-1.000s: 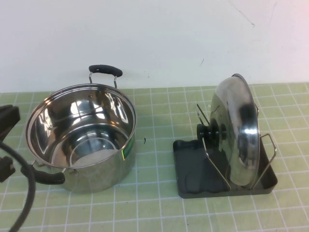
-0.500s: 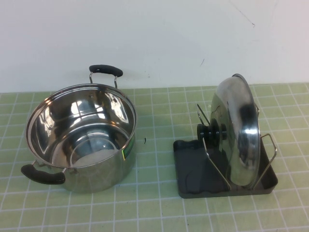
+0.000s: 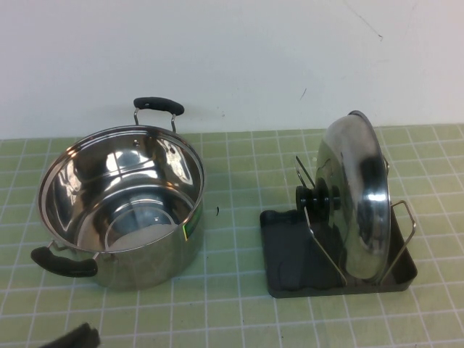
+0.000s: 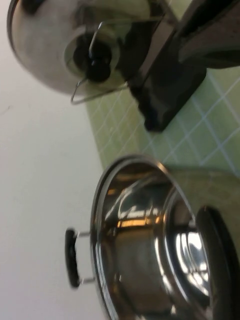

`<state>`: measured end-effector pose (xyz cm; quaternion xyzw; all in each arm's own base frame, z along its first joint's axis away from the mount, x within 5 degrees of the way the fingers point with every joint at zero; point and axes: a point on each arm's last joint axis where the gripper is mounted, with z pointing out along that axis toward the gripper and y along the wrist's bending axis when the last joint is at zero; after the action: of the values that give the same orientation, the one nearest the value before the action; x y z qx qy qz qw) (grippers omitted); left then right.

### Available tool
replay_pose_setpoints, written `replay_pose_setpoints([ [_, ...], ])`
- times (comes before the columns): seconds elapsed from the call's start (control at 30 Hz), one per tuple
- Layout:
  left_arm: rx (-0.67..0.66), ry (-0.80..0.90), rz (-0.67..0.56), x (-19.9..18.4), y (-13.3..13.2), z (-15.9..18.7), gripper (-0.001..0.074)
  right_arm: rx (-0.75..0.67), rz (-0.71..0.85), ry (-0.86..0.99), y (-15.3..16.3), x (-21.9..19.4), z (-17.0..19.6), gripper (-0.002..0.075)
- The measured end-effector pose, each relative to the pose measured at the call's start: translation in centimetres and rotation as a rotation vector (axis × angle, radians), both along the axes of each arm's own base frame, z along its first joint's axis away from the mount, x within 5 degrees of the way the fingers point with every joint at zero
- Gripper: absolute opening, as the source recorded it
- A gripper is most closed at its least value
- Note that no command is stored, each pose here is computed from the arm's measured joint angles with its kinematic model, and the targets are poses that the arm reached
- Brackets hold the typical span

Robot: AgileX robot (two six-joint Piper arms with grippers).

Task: Put pot lid on rack

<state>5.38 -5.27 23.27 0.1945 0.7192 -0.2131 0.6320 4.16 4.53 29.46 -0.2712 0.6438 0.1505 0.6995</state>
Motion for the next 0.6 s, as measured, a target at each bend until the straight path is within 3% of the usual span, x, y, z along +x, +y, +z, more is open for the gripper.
replay_pose_setpoints([
  [0.27, 0.013, 0.07, -0.243, -1.5, -1.6, -0.8, -0.0001, 0.001, 0.003, 0.002, 0.0, 0.0, 0.0, 0.0062],
  [0.4, 0.004, 0.072, -0.221, -1.4, -1.5, -0.7, -0.0001, -0.079, -0.027, -0.051, -0.3, -0.5, -0.3, 0.0062],
  [0.47, 0.001, 0.071, -0.206, -1.3, -1.4, -0.7, -0.0001, -0.203, -0.124, -0.105, -1.1, -0.5, -1.3, 0.0058],
  [0.6, 0.001, 0.07, -0.202, -1.2, -1.4, -0.7, -0.0001, -0.231, -0.319, -0.047, -2.7, 0.2, -4.4, 0.0055],
])
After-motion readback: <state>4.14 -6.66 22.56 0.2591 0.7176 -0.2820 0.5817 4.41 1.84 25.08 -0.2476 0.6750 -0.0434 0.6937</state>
